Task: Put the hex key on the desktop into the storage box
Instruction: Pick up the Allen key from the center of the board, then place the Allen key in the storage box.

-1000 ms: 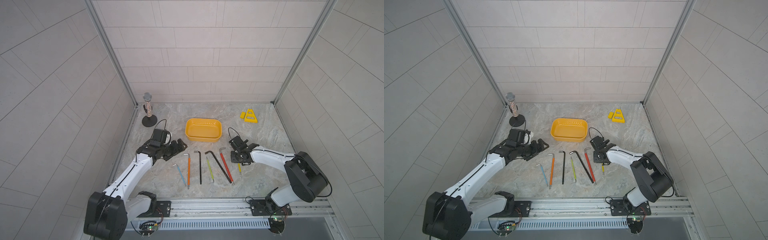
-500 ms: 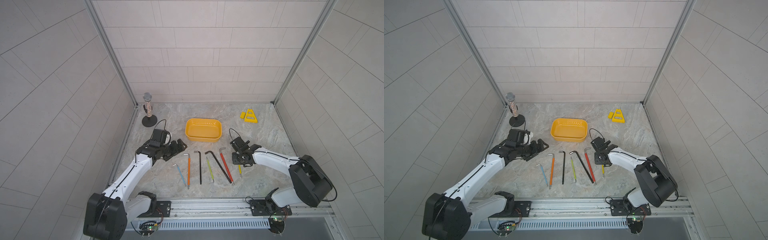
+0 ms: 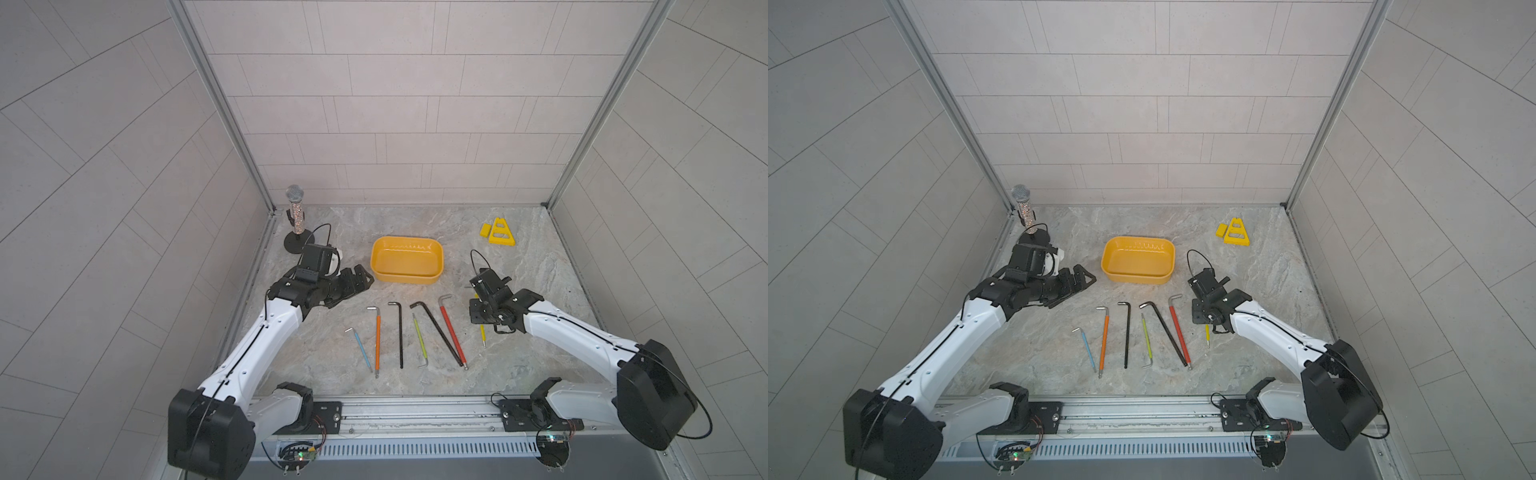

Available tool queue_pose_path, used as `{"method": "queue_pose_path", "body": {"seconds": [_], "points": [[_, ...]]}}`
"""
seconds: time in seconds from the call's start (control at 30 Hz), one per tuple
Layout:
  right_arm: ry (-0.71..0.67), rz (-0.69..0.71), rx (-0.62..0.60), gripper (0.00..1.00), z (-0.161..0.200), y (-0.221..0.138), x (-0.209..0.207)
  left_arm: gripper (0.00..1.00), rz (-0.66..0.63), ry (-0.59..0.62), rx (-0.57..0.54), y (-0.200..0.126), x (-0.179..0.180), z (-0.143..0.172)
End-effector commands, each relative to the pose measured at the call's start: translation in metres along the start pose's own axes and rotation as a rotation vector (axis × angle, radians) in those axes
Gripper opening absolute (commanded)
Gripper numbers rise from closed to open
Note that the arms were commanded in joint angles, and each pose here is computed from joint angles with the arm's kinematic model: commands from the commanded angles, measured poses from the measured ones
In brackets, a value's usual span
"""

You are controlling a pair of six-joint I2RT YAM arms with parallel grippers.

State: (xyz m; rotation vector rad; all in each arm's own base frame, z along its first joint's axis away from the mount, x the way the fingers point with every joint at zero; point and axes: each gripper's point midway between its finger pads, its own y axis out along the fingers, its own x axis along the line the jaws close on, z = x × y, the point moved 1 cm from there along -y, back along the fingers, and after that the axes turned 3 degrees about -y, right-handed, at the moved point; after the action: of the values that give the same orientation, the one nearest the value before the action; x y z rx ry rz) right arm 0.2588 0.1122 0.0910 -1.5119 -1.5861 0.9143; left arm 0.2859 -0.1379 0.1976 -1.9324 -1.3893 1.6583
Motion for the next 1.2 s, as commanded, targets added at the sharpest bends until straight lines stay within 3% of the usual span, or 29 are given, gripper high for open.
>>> {"method": "queue_pose_path", "body": {"seconds": [0.0, 0.4, 0.67, 0.97, 1.17], "points": [[-0.004, -0.013, -0.016, 0.0, -0.005, -0.013, 0.001, 0.98, -0.004, 0.078, -0.017, -0.008, -0.013, -0.014], [-0.005, -0.06, -0.095, 0.0, -0.024, -0.038, 0.006, 0.98, 0.019, 0.159, -0.054, 0.015, -0.047, -0.07], [-0.018, -0.073, -0.125, 0.0, -0.039, -0.052, 0.011, 0.98, 0.022, 0.146, 0.002, 0.054, -0.026, -0.061], [-0.027, -0.156, -0.164, 0.0, -0.074, -0.058, 0.039, 0.98, 0.009, 0.146, 0.04, 0.062, -0.015, -0.05], [-0.118, -0.13, -0.115, 0.0, -0.097, -0.049, 0.054, 0.98, 0.015, 0.121, 0.059, 0.067, -0.012, -0.051]]}}
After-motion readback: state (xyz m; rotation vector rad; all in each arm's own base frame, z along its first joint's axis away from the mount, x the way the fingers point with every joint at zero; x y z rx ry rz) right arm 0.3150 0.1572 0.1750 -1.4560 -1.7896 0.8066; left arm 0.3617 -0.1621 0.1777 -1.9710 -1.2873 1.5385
